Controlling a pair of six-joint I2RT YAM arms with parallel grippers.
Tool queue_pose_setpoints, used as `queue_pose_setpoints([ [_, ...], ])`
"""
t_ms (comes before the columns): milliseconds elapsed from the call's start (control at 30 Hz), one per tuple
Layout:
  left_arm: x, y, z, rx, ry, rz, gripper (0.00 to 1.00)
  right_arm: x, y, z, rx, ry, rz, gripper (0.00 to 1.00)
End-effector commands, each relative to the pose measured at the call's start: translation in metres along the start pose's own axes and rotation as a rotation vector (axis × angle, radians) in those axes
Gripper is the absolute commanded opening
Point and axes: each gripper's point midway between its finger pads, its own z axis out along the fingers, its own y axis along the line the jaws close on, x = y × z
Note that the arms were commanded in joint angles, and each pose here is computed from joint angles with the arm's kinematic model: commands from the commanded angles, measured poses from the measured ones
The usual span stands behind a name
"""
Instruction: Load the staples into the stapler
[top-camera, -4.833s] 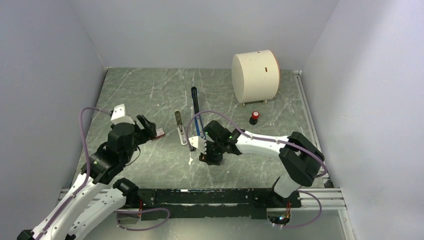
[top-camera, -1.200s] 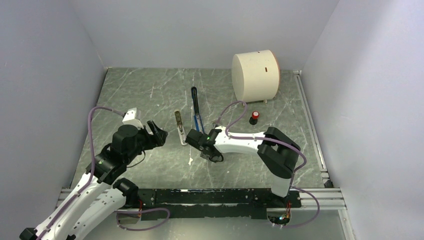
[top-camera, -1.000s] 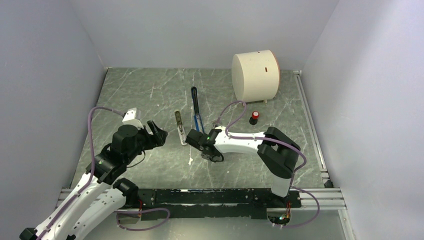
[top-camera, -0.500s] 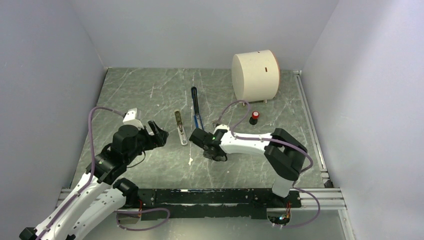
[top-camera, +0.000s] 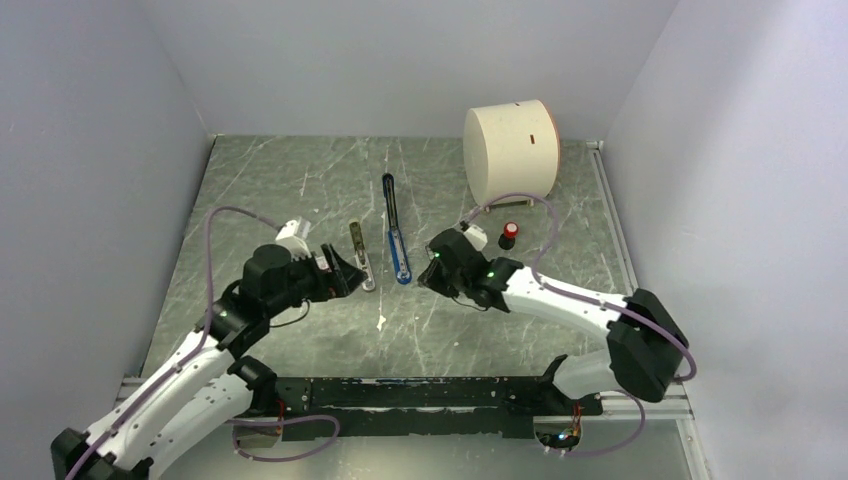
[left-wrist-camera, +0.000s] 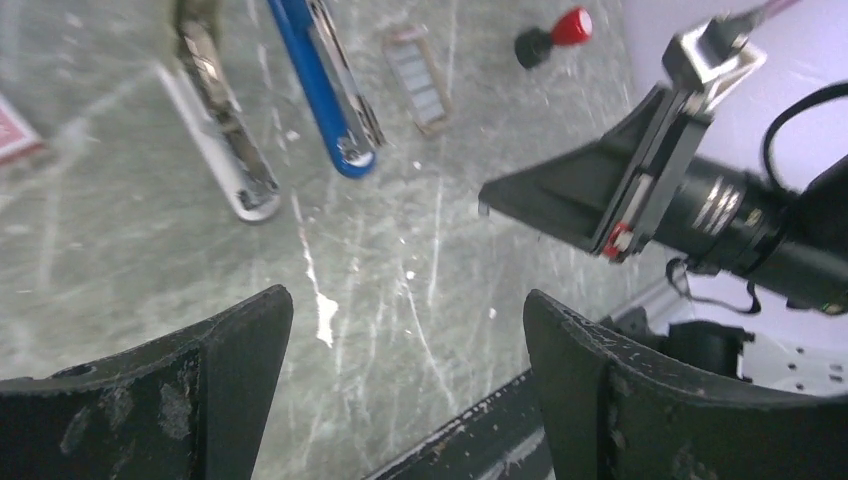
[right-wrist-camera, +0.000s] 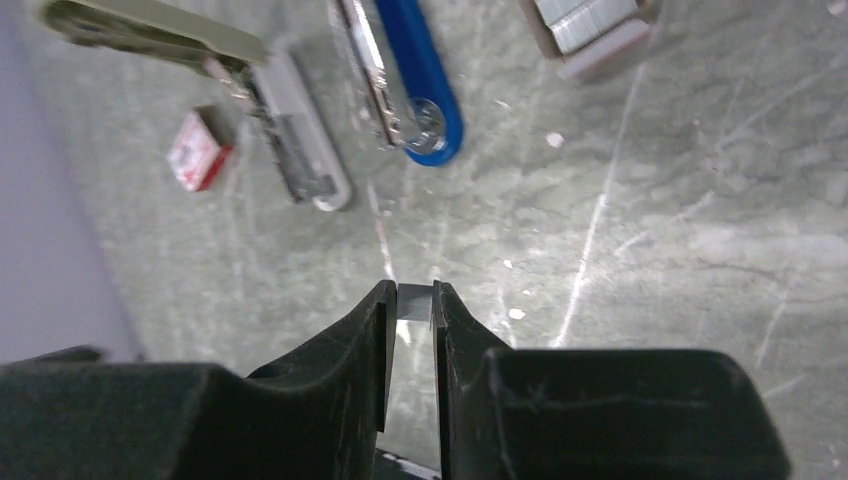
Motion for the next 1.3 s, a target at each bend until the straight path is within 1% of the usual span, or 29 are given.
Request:
queue_pose_setpoints([
  [0, 0.010, -0.053, 0.010, 0.284, 0.080, -0.065, 0.89, -0.019, 0.047, -0.024, -0.273, 0.035, 0.069, 0.23],
  [133, 0.013, -0.077, 0.014, 0.411, 0.118, -0.134, 0.87, -0.021, 0.071, -0.043, -0.428, 0.093, 0.131, 0.23],
  [233, 0.010, -0.078, 0.017, 0.410, 0.111, -0.233, 0.86, -0.024, 0.090, -0.056, -0.547, 0.117, 0.174, 0.23],
  [333, 0.003, -0.084, 0.015, 0.442, 0.084, -0.294, 0.86, -0.023, 0.102, -0.066, -0.633, 0.157, 0.204, 0.23],
  [500, 0.004, -0.097, 0.010, 0.533, 0.107, -0.367, 0.86, -0.023, 0.117, -0.080, -0.730, 0.187, 0.233, 0.23],
  [567, 0.003, -0.102, 0.008, 0.576, 0.111, -0.387, 0.81, -0.024, 0.122, -0.084, -0.765, 0.194, 0.242, 0.23],
  [667, 0.004, -0.107, 0.006, 0.624, 0.119, -0.403, 0.69, -0.025, 0.127, -0.089, -0.792, 0.202, 0.246, 0.23],
  [867, -0.004, -0.115, 0.001, 0.684, 0.088, -0.422, 0.52, -0.026, 0.128, -0.094, -0.821, 0.207, 0.267, 0.23],
  [1033, -0.009, -0.115, -0.001, 0.701, 0.056, -0.434, 0.47, -0.025, 0.127, -0.097, -0.833, 0.211, 0.275, 0.23],
  [1167, -0.006, -0.113, 0.001, 0.698, 0.060, -0.433, 0.44, -0.025, 0.128, -0.098, -0.836, 0.214, 0.283, 0.23],
  [1200, -0.005, -0.113, 0.002, 0.698, 0.066, -0.428, 0.45, -0.026, 0.128, -0.099, -0.840, 0.214, 0.284, 0.23],
  [1267, -0.002, -0.112, 0.003, 0.690, 0.079, -0.421, 0.51, -0.026, 0.128, -0.099, -0.840, 0.211, 0.284, 0.23],
])
